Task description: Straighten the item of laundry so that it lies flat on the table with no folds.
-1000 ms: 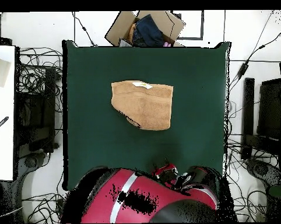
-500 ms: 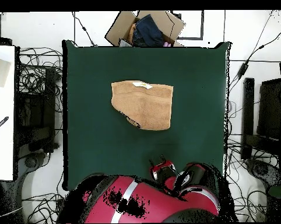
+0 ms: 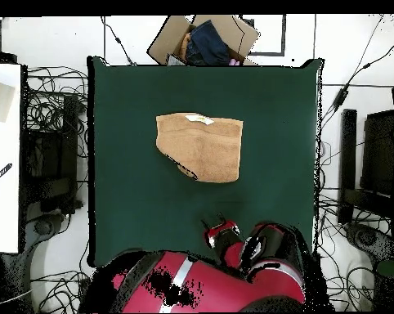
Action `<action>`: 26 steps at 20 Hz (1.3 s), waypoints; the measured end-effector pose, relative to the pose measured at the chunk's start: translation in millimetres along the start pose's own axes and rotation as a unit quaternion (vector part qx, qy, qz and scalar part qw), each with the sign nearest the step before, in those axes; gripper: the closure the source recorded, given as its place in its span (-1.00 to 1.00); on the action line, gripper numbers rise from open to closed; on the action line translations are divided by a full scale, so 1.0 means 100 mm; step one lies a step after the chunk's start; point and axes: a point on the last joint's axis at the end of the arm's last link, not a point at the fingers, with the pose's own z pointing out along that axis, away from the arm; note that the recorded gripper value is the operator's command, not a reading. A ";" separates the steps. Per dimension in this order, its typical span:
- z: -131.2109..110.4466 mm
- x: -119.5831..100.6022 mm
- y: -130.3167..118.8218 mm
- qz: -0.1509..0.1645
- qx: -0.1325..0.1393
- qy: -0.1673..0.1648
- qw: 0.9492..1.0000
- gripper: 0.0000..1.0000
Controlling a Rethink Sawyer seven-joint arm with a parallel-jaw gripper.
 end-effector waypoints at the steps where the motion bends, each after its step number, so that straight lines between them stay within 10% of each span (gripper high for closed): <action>1: 0.02 -0.01 0.01 0.004 -0.002 -0.001 1.000 -1.00; 26: 0.29 -0.14 0.04 0.034 -0.029 -0.033 0.998 -1.00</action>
